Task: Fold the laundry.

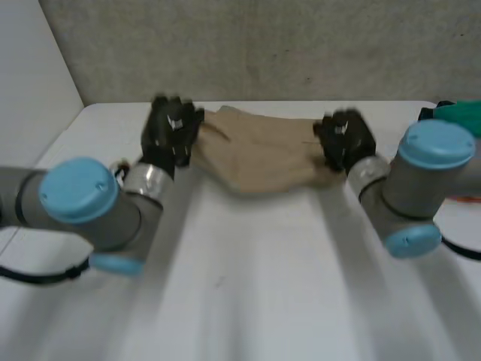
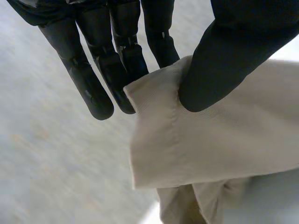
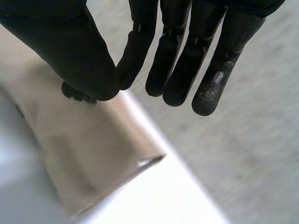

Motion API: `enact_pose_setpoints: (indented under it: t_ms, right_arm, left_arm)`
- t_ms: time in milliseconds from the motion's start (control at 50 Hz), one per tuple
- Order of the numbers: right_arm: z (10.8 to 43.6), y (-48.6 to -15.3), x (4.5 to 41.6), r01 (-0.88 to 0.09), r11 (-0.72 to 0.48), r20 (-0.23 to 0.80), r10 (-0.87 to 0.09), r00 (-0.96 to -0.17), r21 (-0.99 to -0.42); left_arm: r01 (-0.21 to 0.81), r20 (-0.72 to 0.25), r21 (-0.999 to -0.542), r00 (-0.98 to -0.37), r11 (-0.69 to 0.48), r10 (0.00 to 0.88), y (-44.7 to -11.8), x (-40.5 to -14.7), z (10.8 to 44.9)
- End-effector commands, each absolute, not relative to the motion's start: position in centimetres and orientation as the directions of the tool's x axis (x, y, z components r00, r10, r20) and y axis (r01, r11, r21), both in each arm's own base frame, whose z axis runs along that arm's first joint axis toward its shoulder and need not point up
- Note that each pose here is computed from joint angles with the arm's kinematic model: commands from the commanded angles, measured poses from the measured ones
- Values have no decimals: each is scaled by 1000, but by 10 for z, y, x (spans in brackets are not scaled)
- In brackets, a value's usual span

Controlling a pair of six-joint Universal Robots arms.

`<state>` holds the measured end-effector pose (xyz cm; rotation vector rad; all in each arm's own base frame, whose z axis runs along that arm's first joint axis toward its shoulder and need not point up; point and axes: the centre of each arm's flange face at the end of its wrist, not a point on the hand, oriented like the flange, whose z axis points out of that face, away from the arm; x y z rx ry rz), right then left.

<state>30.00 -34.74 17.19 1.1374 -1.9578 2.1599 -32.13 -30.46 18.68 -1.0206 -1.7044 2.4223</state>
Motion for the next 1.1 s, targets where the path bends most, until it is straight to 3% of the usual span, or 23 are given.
enact_pose_setpoints:
  t_ms: [20, 180, 280, 440, 540, 640, 720, 880, 1020, 1100]
  right_arm:
    - [152, -330, 289, -529, -93, 495, -515, -700, -844]
    - [161, -296, 274, -603, 16, 480, -589, -650, -798]
    - [164, -280, 266, -639, 49, 482, -613, -626, -768]
    - [166, -273, 264, -541, 13, 439, -567, -697, -841]
    - [159, -268, 262, -428, 105, 301, -564, -769, -897]
    - [147, -267, 265, -364, 182, 207, -561, -801, -914]
    - [129, -271, 269, -331, 236, 153, -555, -818, -914]
    - [115, -304, 285, -217, 239, 73, -498, -864, -947]
    - [110, -333, 290, -177, 199, 82, -412, -908, -964]
    - [108, -342, 294, -166, 158, 88, -410, -908, -973]
  left_arm:
    - [482, -512, -855, -720, -193, 468, -265, -303, 148]
    - [592, -525, -805, -689, -29, 500, -230, -280, 158]
    - [588, -517, -809, -696, -18, 498, -219, -274, 171]
    - [527, -514, -842, -716, -116, 472, -214, -285, 206]
    - [462, -480, -873, -751, -158, 454, -218, -292, 228]
    - [381, -430, -903, -793, -199, 432, -228, -300, 253]
    - [318, -388, -920, -822, -230, 417, -237, -306, 272]
    - [237, -339, -930, -850, -281, 404, -252, -318, 297]
    - [184, -298, -937, -865, -298, 404, -255, -320, 310]
    - [175, -288, -940, -868, -293, 404, -255, -319, 310]
